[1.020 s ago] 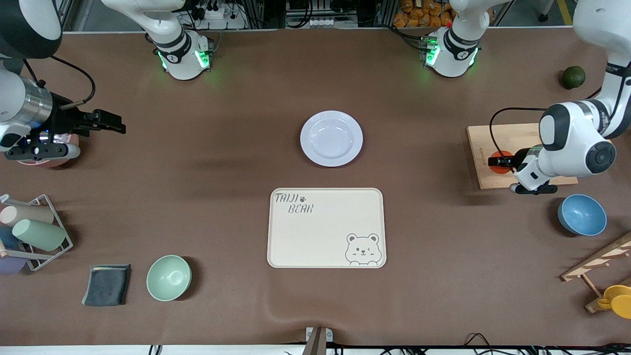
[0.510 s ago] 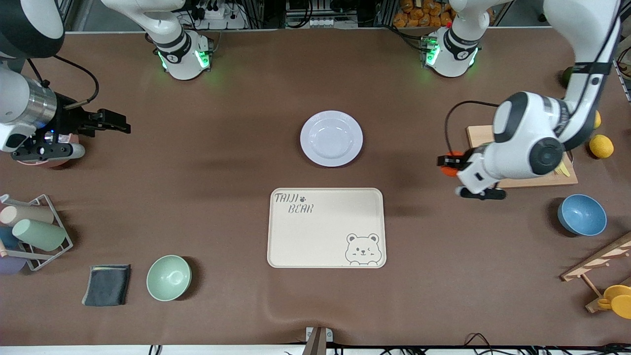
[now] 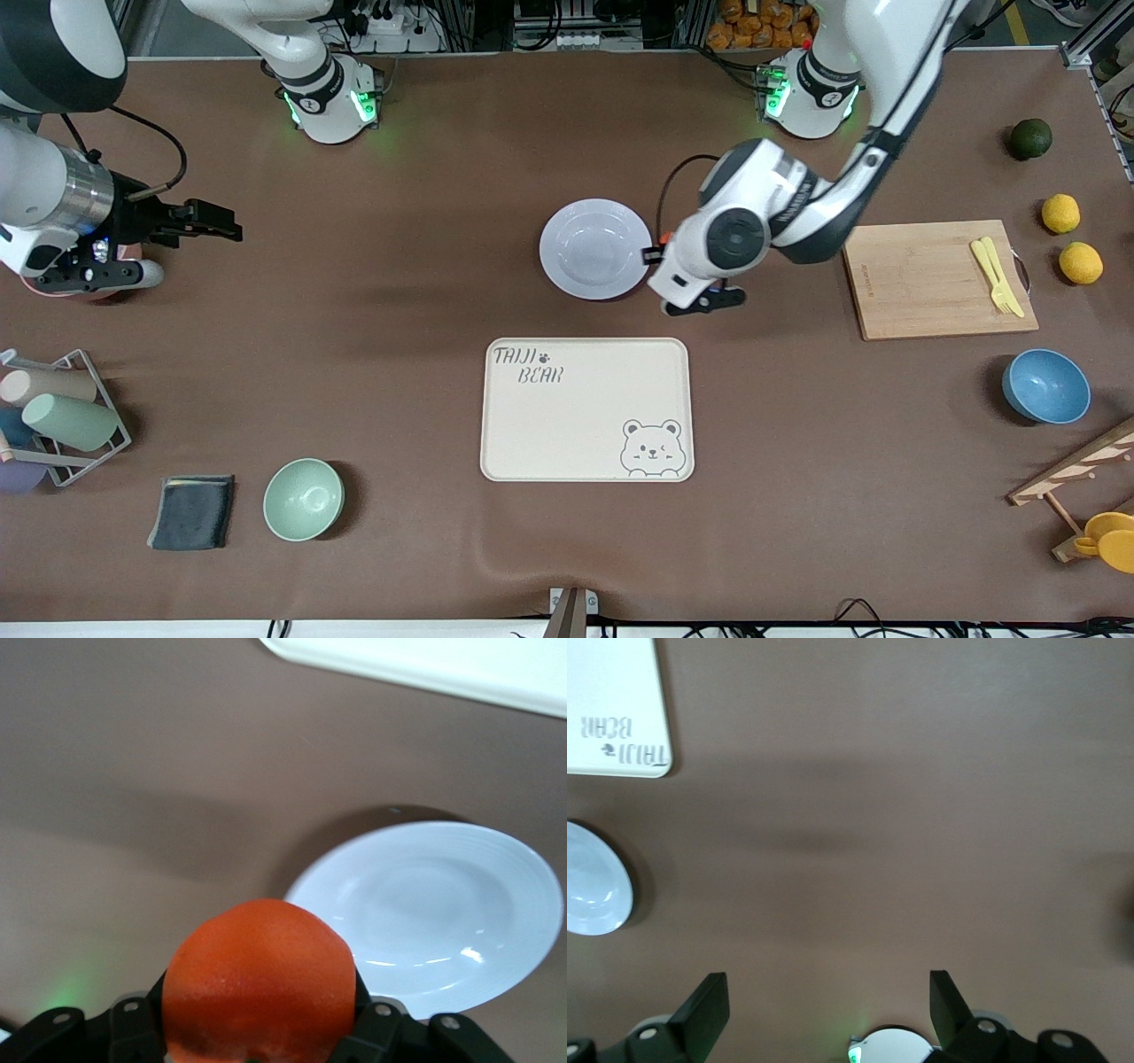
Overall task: Place orange and plate with both arms
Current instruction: 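Carry the orange with the left gripper over the white plate, then release the orange onto the plate while the right gripper approaches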
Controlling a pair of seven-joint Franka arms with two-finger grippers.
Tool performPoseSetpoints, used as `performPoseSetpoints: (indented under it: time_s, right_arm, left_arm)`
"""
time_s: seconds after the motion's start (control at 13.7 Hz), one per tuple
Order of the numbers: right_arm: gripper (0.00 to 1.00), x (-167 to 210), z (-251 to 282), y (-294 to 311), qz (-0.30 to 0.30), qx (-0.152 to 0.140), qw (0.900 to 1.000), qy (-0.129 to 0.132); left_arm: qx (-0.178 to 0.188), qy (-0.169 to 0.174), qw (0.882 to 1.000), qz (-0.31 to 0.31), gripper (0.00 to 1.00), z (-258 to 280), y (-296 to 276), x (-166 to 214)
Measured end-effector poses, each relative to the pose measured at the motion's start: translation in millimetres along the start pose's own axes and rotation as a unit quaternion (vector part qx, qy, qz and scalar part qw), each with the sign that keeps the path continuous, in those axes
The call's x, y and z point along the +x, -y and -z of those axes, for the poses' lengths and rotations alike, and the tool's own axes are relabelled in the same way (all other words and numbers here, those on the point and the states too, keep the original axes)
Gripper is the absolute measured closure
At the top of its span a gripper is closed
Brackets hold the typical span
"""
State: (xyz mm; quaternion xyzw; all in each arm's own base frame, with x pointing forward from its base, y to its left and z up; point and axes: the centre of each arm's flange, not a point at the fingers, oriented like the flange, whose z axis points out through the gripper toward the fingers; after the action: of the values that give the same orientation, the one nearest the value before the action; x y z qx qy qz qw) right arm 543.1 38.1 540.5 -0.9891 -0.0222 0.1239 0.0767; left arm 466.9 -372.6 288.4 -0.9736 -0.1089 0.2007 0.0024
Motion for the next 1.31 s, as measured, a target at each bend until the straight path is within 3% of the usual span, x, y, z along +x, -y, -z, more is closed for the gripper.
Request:
performPoseSetpoints:
  time_s: [0.29,0.51,0.58,0.8,0.87,1.02,1.17,1.31]
  right_arm:
    - [0.00,7.1,-41.0,7.4,-0.009,0.074,0.997,0.017]
    - [0.00,18.3,-89.6,14.3,-0.034,0.162,0.985,0.038]
    - [0.00,22.0,-107.1,14.6,-0.045,0.180,0.982,0.043]
    - [0.00,24.8,-148.2,31.2,-0.058,0.213,0.973,0.063]
    - [0.00,25.6,-160.0,39.8,-0.059,0.217,0.972,0.063]
    - [0.00,27.0,-187.1,63.8,-0.059,0.220,0.972,0.060]
    - [0.00,22.1,-220.7,92.5,-0.070,0.237,0.967,0.056]
    - [0.00,9.2,-262.4,125.5,-0.080,0.253,0.963,0.045]
  left_arm:
    - [-0.018,0.006,0.996,0.082,0.30,-57.9,-53.9,-23.9]
    - [-0.025,0.016,0.992,0.120,0.30,-92.1,-79.0,-31.2]
    - [-0.025,0.020,0.991,0.130,0.30,-101.0,-83.7,-31.4]
    - [-0.016,0.029,0.989,0.143,0.29,-123.2,-87.2,-28.9]
    - [-0.015,0.030,0.989,0.146,0.24,-125.7,-86.4,-26.4]
    - [-0.022,0.026,0.988,0.151,0.03,-119.0,-85.2,-18.6]
    - [-0.045,0.007,0.986,0.158,0.00,-87.5,-83.4,-4.8]
    - [-0.086,-0.032,0.981,0.170,0.00,-19.9,-70.6,10.5]
